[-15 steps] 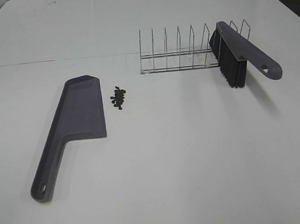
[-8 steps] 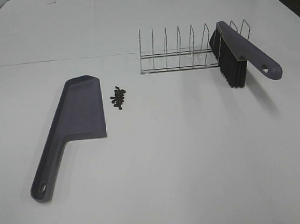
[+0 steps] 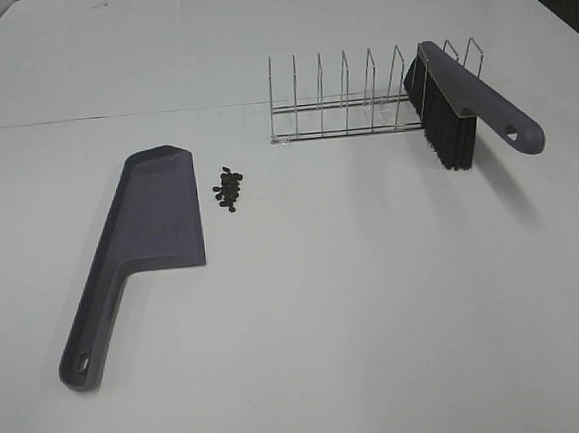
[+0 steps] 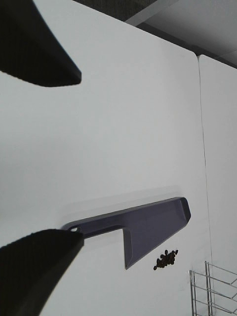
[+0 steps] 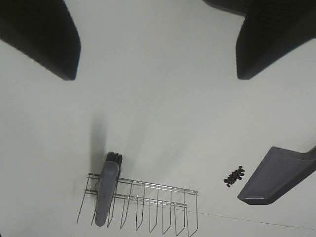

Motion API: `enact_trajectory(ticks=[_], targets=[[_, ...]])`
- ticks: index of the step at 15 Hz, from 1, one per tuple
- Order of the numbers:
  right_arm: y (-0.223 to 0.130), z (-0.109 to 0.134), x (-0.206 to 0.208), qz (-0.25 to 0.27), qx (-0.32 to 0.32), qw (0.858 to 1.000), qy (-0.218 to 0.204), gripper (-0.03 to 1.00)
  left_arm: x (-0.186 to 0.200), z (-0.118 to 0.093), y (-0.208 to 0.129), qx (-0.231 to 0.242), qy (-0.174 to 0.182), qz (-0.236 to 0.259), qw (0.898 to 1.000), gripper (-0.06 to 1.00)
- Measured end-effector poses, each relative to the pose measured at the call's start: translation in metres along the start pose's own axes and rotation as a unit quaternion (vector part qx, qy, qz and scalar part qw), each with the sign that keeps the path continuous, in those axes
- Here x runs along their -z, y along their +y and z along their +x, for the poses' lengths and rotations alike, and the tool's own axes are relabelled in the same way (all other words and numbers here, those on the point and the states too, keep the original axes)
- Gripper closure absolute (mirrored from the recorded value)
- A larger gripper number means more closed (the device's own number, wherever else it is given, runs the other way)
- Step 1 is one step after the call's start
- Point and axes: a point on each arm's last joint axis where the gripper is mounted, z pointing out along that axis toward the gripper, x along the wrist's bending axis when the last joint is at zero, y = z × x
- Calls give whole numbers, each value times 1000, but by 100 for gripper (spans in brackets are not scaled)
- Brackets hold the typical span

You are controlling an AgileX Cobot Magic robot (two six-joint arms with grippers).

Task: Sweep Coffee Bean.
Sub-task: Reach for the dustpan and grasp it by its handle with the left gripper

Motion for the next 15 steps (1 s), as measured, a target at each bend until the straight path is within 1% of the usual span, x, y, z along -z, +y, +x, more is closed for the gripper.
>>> enact_trajectory(ticks=[8,11,12,15], targets=[[0,0,0,0,0,1000,0,24,0,0,0,2,0,0,1000,22],[0,0,0,0,0,1000,0,24,2,0,10,2,1,-9,1000,22],[0,0,0,0,0,1000,0,24,-10,1,27,5,1,6,1000,22],[0,0,0,0,0,1000,0,24,-49,3,50,18,-4,61,998,22]])
